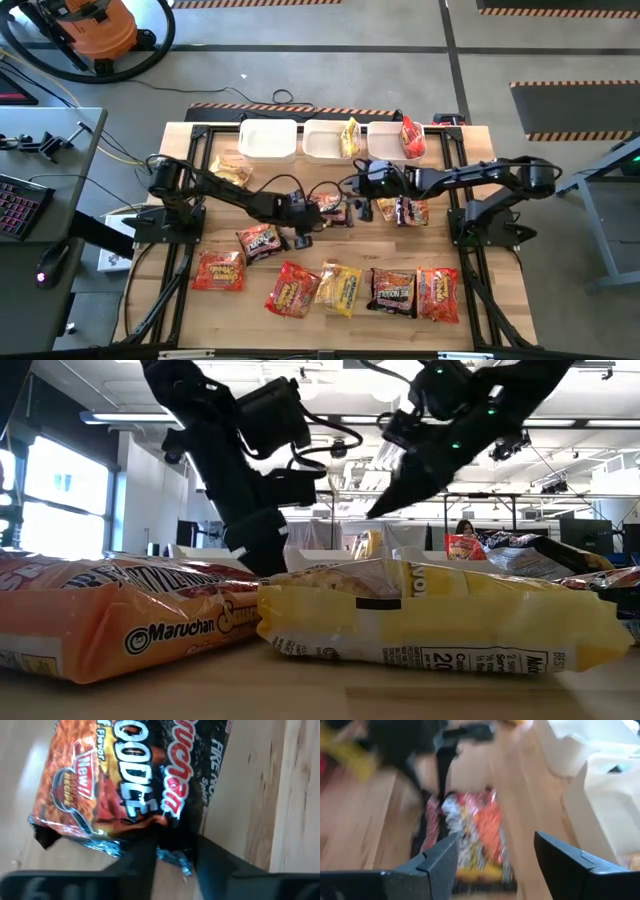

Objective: Sort Maruchan noodles
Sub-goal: Put the black noodle into the left white bin

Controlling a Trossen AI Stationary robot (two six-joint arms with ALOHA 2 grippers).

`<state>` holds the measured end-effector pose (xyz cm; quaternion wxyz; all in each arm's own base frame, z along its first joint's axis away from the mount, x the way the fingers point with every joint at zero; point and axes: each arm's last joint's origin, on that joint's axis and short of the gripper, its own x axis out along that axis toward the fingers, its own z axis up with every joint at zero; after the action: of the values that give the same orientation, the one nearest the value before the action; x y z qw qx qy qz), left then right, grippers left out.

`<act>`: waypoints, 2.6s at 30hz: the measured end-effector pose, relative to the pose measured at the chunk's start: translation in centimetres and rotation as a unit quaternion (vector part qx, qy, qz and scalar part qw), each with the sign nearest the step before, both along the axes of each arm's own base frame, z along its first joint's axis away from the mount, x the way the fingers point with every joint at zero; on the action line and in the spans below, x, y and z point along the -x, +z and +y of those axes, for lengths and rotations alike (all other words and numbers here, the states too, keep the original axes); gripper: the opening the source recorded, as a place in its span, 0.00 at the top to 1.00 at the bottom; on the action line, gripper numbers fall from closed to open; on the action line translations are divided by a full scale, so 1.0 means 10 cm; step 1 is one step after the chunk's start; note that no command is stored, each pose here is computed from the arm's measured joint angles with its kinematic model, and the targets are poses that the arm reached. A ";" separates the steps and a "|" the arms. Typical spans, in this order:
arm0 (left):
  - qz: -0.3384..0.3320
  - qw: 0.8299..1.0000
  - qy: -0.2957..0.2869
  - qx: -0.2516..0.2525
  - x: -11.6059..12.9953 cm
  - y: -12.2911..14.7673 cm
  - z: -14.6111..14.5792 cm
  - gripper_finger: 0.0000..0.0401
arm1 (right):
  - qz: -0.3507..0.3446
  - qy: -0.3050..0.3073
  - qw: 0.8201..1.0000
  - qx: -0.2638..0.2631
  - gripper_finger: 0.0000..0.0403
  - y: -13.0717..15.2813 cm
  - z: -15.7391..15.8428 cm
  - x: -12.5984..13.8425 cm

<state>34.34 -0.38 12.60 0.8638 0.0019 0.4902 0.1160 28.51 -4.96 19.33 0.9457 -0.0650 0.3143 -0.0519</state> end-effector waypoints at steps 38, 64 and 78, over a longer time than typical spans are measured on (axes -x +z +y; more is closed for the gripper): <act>-0.322 0.941 -0.043 0.096 0.45 1.64 0.49 1.00 | -0.328 0.091 0.926 -0.161 0.40 -0.14 -0.09 0.39; -0.485 0.871 -0.076 -0.024 0.73 2.26 0.51 1.00 | -0.480 0.130 0.859 -0.126 0.40 0.32 -0.18 -0.10; -0.528 0.844 -0.080 -0.050 0.73 2.36 0.52 1.00 | -0.515 0.147 0.837 -0.108 0.40 0.65 -0.22 -0.28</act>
<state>27.01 4.81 36.24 0.9970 0.0230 -0.0489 0.0547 31.30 -7.19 25.79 0.9685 0.0284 -0.2280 0.0956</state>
